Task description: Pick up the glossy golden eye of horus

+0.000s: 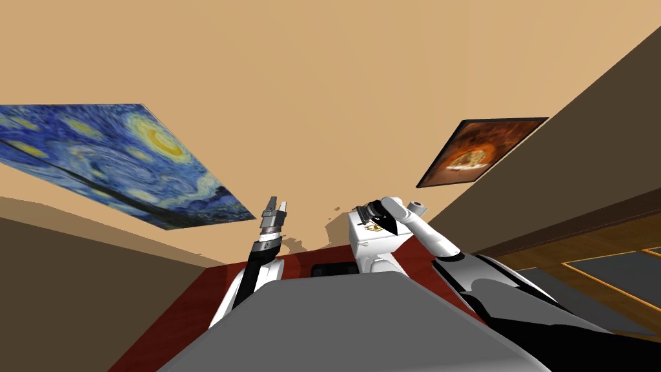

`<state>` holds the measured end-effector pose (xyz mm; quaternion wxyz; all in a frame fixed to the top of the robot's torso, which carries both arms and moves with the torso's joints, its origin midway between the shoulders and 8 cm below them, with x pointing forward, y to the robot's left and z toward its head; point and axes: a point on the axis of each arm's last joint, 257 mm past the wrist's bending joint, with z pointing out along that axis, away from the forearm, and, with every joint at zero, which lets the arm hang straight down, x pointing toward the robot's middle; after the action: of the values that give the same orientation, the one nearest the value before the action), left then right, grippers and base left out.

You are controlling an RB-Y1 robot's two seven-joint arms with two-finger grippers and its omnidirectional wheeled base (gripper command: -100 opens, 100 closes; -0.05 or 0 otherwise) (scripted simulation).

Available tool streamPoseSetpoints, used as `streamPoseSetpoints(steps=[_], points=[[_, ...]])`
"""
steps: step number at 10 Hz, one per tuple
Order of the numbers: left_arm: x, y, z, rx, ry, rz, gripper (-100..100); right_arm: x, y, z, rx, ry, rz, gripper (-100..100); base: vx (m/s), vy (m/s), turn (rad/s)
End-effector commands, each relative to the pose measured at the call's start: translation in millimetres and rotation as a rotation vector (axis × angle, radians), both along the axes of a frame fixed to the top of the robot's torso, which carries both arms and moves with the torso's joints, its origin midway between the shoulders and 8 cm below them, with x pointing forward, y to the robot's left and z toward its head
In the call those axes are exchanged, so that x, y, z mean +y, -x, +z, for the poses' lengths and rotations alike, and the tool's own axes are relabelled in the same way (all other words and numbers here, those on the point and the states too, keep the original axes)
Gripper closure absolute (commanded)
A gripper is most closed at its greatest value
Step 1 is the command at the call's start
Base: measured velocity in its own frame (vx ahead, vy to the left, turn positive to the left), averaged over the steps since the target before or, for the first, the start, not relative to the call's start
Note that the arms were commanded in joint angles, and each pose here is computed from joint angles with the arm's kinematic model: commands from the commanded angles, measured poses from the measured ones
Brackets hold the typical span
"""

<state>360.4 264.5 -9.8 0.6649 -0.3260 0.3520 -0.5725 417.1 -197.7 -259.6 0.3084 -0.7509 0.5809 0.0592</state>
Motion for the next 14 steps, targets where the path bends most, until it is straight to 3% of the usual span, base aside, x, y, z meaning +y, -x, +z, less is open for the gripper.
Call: streamPoseSetpoints(steps=[1,2,4,5,10,11,13,14], points=[[0.0,0.0,0.0,0.0,0.0,0.0,0,-22.1,-2.8,-8.4,0.01,0.08,-0.013,-100,-0.01,-0.002,0.057],[0.0,0.0,0.0,0.0,0.0,0.0,0,-24.5,-3.9,-9.3,0.007,0.09,-0.017,-100,-0.005,-0.001,0.017],[0.0,0.0,0.0,0.0,0.0,0.0,0,-58.2,-1.6,-20.6,0.037,0.207,-0.034,-100,-0.007,0.0,0.065],[0.0,0.0,0.0,0.0,0.0,0.0,0,-61.6,-2.9,-21.5,0.033,0.22,-0.038,-100,0.0,0.0,0.0],[0.0,0.0,0.0,0.0,0.0,0.0,0,-131.3,25.5,-46.3,0.156,0.455,-0.06,-100,-0.01,0.002,0.044],[0.0,0.0,0.0,0.0,0.0,0.0,0,-132.0,27.8,-46.7,0.165,0.459,-0.057,-100,0.004,-0.001,-0.011],[0.0,0.0,0.0,0.0,0.0,0.0,0,-148.7,48.9,-56.0,0.241,0.517,-0.05,-100,-0.005,0.001,0.016],[0.0,0.0,0.0,0.0,0.0,0.0,0,-149.1,50.2,-56.1,0.246,0.518,-0.049,-100,0.0,0.0,0.0]])
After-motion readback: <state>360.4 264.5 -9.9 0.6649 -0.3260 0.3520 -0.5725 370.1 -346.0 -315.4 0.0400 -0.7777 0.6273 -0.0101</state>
